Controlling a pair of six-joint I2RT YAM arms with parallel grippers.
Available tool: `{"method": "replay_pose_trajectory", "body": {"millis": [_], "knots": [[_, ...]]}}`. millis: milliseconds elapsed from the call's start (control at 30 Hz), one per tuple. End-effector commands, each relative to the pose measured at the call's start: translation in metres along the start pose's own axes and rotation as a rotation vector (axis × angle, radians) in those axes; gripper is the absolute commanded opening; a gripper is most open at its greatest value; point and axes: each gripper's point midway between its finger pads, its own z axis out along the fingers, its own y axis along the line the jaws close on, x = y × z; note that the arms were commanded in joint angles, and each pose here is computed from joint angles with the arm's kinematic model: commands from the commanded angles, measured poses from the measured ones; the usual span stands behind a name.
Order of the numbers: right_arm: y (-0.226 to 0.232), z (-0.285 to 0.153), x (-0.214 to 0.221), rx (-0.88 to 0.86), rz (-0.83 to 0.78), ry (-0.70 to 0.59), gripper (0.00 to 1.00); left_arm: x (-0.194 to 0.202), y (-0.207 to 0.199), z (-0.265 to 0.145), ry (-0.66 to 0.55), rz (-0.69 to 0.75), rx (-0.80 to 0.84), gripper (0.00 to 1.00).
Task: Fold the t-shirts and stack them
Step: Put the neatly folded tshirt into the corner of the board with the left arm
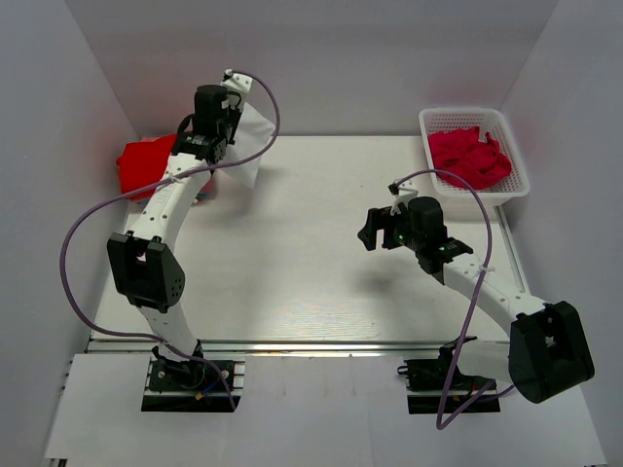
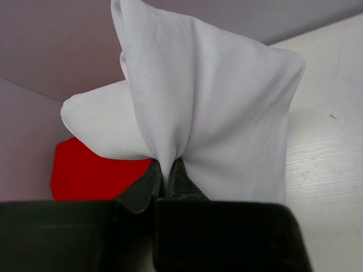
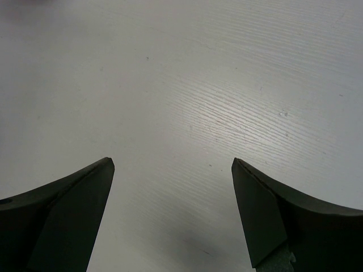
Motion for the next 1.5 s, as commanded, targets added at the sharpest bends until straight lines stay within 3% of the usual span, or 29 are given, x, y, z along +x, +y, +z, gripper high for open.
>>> {"method": "replay_pose_trajectory", "body": {"millis": [0, 400, 933, 1133, 1467], "knots": [[0.003, -0.001, -0.023, -0.004, -0.014, -0.048, 0.9, -0.027, 0.036, -0.01, -0.056, 0.01, -0.05, 0.0], [0.005, 0.013, -0.03, -0.007, 0.01, -0.006, 0.9, -0.002, 0.109, 0.018, -0.007, -0.08, -0.13, 0.0], [0.013, 0.028, -0.037, -0.05, 0.023, 0.024, 0.9, 0.079, 0.195, 0.058, 0.053, -0.277, -0.219, 0.0], [0.013, 0.031, -0.041, -0.052, 0.017, 0.023, 0.9, 0.115, 0.212, 0.071, 0.098, -0.303, -0.22, 0.0], [0.014, 0.037, -0.04, -0.057, 0.028, 0.038, 0.9, 0.131, 0.227, 0.087, 0.091, -0.285, -0.239, 0.0]]}}
